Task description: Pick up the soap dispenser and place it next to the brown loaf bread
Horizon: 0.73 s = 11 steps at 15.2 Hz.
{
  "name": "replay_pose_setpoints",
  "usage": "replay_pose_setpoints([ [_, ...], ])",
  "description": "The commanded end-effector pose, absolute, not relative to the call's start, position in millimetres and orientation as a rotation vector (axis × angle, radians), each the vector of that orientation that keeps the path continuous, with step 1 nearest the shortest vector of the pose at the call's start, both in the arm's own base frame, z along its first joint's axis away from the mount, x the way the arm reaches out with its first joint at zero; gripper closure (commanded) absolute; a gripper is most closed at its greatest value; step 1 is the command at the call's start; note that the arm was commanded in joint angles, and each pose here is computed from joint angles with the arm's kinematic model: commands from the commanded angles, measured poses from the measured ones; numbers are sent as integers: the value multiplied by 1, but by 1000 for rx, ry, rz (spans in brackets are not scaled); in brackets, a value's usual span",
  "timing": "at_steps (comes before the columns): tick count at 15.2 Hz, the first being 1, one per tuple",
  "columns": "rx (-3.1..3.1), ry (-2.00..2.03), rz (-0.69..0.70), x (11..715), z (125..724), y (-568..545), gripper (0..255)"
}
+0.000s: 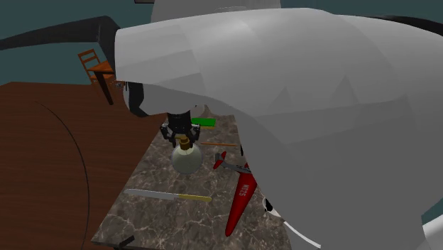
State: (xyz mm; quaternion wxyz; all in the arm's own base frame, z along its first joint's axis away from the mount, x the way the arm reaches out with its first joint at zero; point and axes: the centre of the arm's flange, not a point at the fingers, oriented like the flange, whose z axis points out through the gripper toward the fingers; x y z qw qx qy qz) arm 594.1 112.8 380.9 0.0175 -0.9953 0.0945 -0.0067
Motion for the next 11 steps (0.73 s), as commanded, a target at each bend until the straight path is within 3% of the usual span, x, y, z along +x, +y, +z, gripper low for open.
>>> replay_pose_setpoints([
  [1, -3093, 294, -21, 594, 381, 113, 255],
  [11, -3093, 294, -21, 594, 391, 113, 255],
])
